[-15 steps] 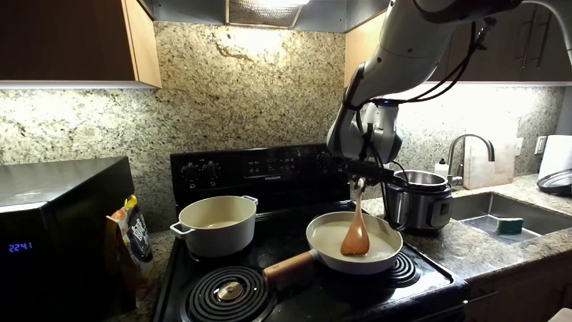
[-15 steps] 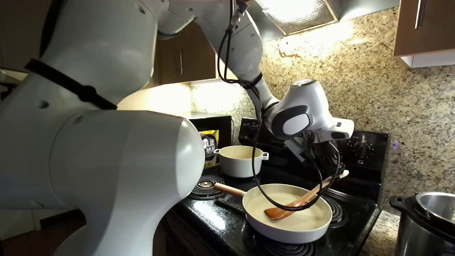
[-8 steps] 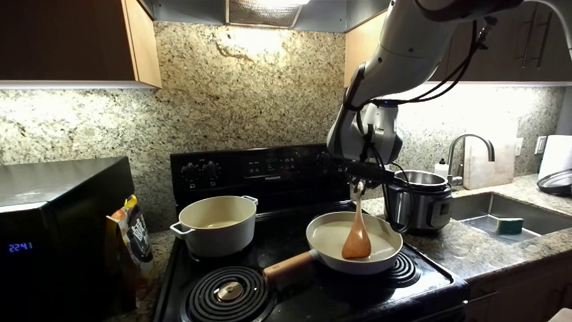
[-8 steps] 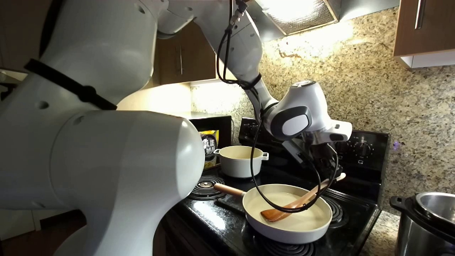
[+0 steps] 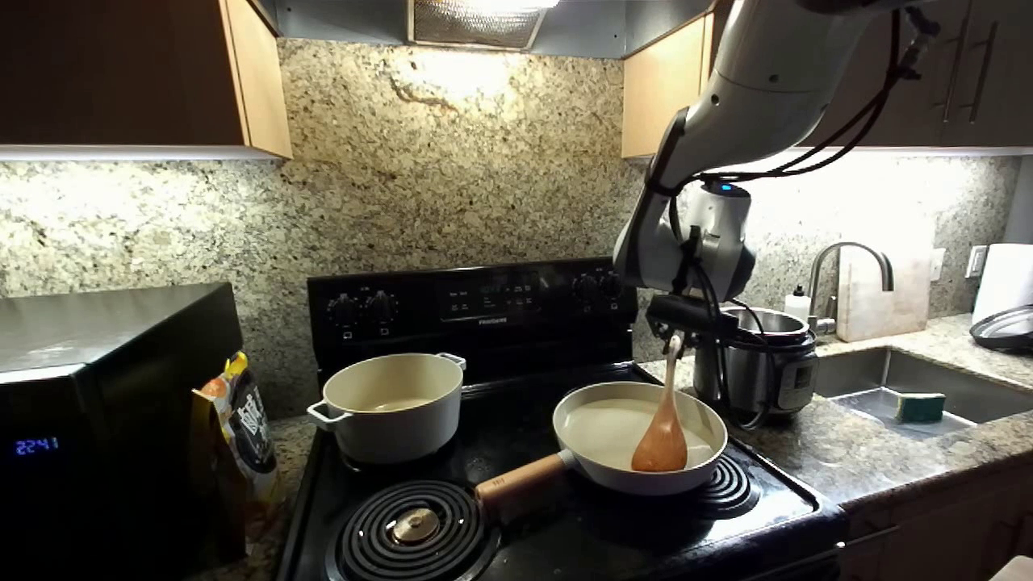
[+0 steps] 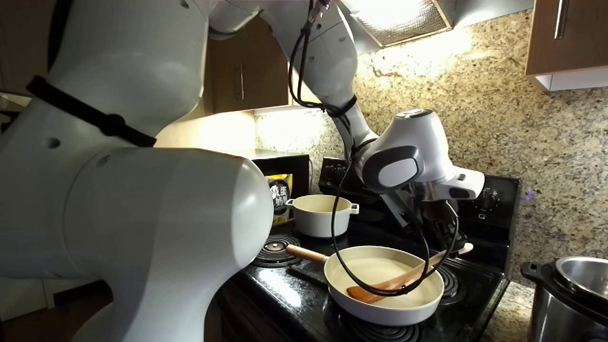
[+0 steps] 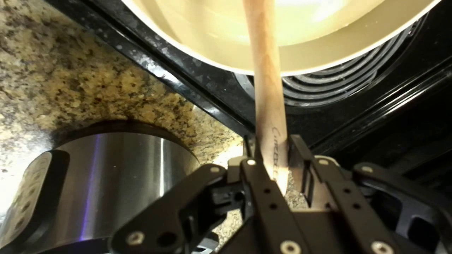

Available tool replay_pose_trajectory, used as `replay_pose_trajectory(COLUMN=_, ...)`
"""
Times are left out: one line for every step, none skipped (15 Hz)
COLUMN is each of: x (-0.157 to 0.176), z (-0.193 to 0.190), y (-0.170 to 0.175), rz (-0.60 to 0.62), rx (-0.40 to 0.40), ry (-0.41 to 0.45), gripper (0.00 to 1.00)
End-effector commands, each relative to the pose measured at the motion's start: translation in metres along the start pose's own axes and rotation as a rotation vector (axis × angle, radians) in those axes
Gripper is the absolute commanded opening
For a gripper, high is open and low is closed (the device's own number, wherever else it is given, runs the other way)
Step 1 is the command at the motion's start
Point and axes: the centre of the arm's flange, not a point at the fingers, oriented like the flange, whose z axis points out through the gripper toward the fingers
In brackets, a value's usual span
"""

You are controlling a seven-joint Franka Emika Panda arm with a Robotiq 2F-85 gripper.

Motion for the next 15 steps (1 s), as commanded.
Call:
replay_pose_trajectory(x=0.012, z=-0.008, y=0.034, rz=0.051, rx=0.032, ry=0.022, gripper=0.06)
replay_pose_trajectory(x=0.018, z=-0.008, y=0.039, rz=0.065, rx=0.032, ry=0.028, gripper=0.06)
replay_pose_trajectory(x=0.027, z=-0.009, y=0.044, rz=0.080, rx=0.029, ry=0.034, gripper=0.06)
replay_pose_trajectory(x=0.033, z=-0.009, y=0.048, rz=0.095, rx=0.026, ry=0.040, gripper=0.06)
replay_pose_trajectory(x=0.042, z=-0.010, y=0.052, rz=0.107, rx=0.026, ry=0.042, gripper=0.06)
replay_pose_trajectory(x=0.049, z=-0.010, y=0.055, rz=0.117, rx=0.025, ry=0.045, gripper=0.06)
replay_pose_trajectory(x=0.055, z=-0.011, y=0.056, rz=0.123, rx=0.022, ry=0.051, gripper=0.06)
replay_pose_trajectory(x=0.062, z=-0.011, y=0.056, rz=0.125, rx=0.020, ry=0.054, gripper=0.06)
replay_pose_trajectory(x=0.068, z=-0.011, y=0.054, rz=0.124, rx=0.017, ry=0.059, gripper=0.06)
replay_pose_trajectory(x=0.074, z=-0.011, y=0.053, rz=0.123, rx=0.019, ry=0.063, gripper=0.06)
replay_pose_trajectory(x=0.080, z=-0.011, y=0.049, rz=0.119, rx=0.019, ry=0.067, gripper=0.06)
replay_pose_trajectory(x=0.085, z=-0.011, y=0.045, rz=0.113, rx=0.023, ry=0.068, gripper=0.06)
replay_pose_trajectory(x=0.089, z=-0.016, y=0.040, rz=0.107, rx=0.026, ry=0.068, gripper=0.06)
replay_pose_trajectory(x=0.094, z=-0.012, y=0.036, rz=0.099, rx=0.029, ry=0.065, gripper=0.06)
replay_pose_trajectory(x=0.098, z=-0.014, y=0.030, rz=0.093, rx=0.033, ry=0.062, gripper=0.06)
